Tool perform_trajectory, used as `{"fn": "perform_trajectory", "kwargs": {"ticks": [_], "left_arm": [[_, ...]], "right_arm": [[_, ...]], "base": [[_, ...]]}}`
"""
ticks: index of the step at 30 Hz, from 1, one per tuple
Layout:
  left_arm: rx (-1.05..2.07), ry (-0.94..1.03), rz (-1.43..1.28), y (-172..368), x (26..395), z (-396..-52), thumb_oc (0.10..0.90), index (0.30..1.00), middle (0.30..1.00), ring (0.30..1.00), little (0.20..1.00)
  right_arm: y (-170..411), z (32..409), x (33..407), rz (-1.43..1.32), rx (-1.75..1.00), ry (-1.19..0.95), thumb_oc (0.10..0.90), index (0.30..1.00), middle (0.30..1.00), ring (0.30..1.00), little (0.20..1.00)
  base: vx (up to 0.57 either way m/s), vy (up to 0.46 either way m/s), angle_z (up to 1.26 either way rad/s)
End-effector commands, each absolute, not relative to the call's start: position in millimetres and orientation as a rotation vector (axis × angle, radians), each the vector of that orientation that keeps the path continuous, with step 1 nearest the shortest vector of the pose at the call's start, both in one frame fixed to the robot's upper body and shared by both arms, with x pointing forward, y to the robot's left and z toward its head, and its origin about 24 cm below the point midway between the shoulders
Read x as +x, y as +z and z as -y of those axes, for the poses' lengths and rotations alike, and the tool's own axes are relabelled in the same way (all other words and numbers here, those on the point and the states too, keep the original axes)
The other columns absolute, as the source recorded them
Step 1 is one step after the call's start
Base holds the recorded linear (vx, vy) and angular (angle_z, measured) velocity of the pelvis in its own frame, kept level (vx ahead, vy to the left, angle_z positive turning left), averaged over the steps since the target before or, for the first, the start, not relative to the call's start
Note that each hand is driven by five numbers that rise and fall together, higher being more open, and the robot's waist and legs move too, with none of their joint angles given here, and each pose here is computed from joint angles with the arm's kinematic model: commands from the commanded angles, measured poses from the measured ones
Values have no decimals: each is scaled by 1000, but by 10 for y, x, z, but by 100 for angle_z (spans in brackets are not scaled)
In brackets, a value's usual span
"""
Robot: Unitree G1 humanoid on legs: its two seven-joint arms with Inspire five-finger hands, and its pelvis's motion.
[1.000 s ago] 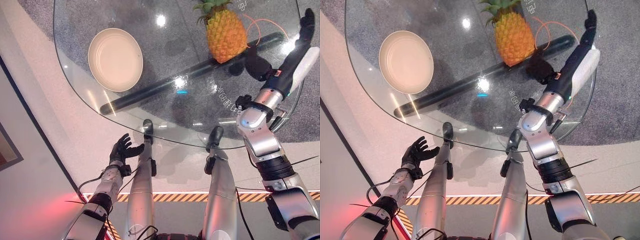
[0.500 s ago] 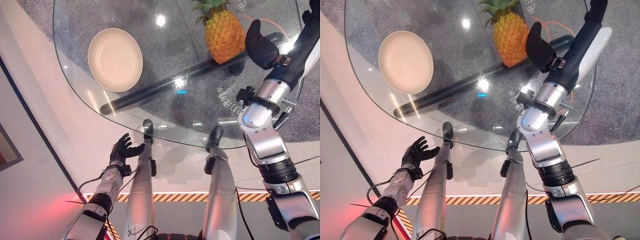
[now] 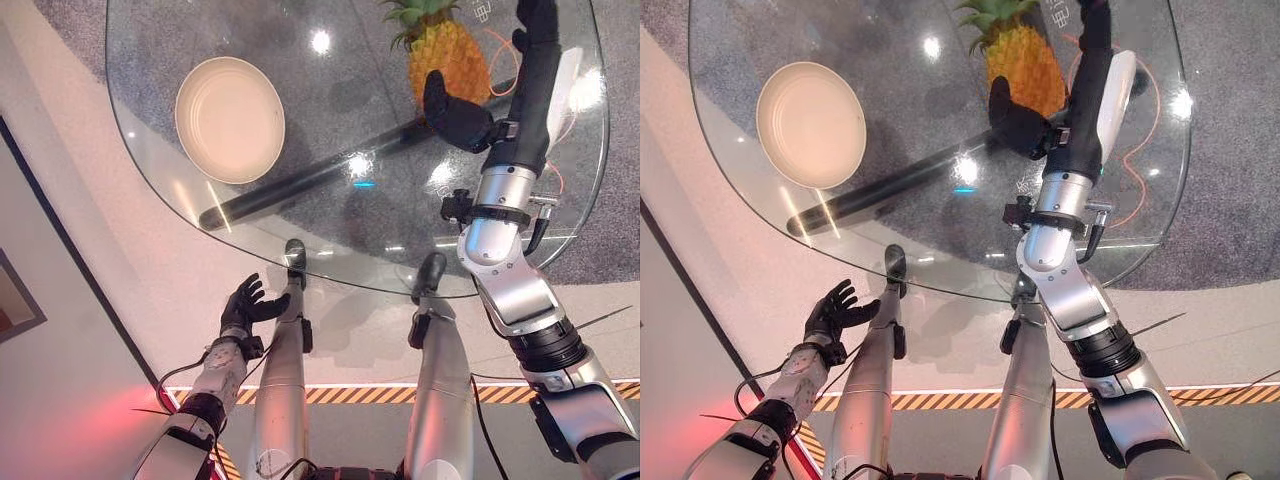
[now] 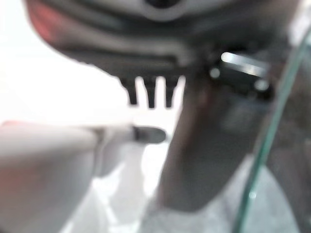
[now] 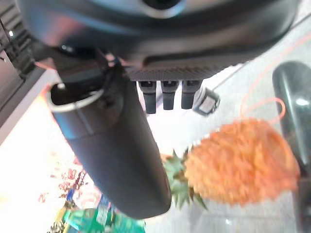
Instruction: Pick up the fruit to the plate
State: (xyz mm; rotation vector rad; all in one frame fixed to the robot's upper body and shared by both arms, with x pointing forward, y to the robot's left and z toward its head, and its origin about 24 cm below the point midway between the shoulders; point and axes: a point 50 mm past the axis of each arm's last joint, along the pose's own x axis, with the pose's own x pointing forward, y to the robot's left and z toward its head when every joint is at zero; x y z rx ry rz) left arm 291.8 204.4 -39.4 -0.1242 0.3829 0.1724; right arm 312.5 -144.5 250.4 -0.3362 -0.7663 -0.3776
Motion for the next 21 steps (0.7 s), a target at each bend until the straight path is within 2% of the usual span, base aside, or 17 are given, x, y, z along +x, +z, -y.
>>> {"fn": "perform_trajectory", "kwargs": {"ticks": [1,9,21], "left_arm": [[-92,230,-445,-569,2724,-2199,800,900,900,900,900],[-82,217,-452,-573,2728,-2173,800,900,900,900,900],[-67,195,-456,-565,2754,-2143,800,900,900,900,900]], "right_arm": [[2917,1367,2922,970,-280,-339,800,900,900,900,900],[2885,1339,3030,907,-285,-378,800,900,900,900,900],[2896,1462,3233,841,-399,-581,800,900,900,900,900]], "base": [[0,0,0],[0,0,0],[0,0,0]]}}
